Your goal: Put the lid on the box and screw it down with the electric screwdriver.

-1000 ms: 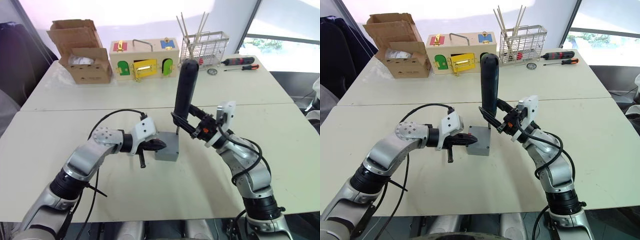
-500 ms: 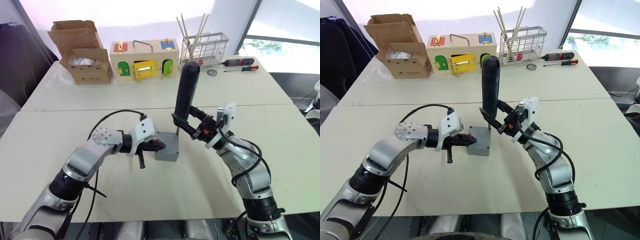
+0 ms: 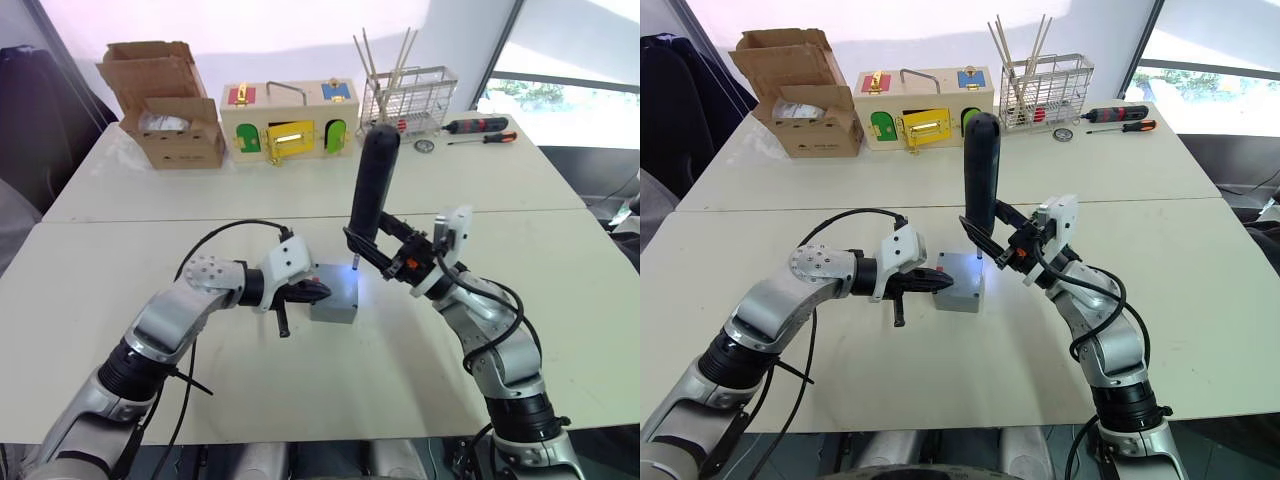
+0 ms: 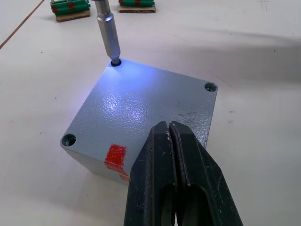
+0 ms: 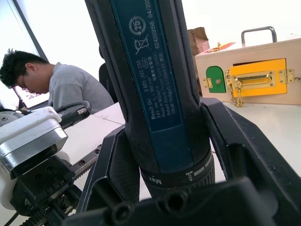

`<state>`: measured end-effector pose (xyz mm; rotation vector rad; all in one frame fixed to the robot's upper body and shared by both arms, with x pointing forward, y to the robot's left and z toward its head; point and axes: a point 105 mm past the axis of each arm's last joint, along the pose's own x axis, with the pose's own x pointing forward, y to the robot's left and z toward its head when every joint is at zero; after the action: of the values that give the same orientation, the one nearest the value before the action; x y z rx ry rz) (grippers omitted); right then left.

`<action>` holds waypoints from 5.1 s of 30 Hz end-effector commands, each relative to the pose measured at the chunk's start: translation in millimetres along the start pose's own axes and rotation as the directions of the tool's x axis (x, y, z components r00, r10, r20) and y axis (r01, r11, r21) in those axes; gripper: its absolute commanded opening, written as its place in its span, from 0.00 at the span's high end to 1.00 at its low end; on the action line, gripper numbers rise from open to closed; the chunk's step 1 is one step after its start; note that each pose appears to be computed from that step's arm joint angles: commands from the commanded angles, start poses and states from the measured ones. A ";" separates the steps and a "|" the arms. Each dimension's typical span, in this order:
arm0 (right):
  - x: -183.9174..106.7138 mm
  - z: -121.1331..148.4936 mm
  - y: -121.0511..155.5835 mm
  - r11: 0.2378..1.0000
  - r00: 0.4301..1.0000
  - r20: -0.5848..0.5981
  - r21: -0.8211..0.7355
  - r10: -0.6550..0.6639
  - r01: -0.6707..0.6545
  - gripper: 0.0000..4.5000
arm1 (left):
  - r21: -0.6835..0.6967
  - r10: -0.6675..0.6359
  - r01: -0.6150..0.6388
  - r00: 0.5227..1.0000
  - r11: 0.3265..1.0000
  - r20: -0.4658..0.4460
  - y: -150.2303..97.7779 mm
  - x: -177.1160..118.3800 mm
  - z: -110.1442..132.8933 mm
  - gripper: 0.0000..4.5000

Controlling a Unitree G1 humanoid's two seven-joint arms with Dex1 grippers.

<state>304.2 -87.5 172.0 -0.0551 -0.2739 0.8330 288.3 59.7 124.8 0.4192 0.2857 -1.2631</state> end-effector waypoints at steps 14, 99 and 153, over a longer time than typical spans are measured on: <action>4.9 98.7 -49.8 0.993 0.989 0.091 -0.028 -0.113 0.116 0.59 | 0.002 0.007 -0.007 1.000 1.000 -0.004 4.5 3.6 -4.3 1.00; -57.8 -36.6 17.0 0.930 0.648 -0.667 0.259 0.368 -0.261 0.00 | 0.124 0.110 -0.094 0.984 0.988 -0.136 11.8 -14.3 -13.8 1.00; -44.8 -40.9 29.4 0.845 0.617 -0.651 0.073 0.443 -0.530 0.00 | 0.091 0.165 -0.161 0.986 0.983 -0.038 26.1 5.7 -9.1 1.00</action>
<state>268.6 -106.2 106.0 -0.5549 0.4446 1.2716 318.8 76.1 106.2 0.5298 0.2968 -1.0654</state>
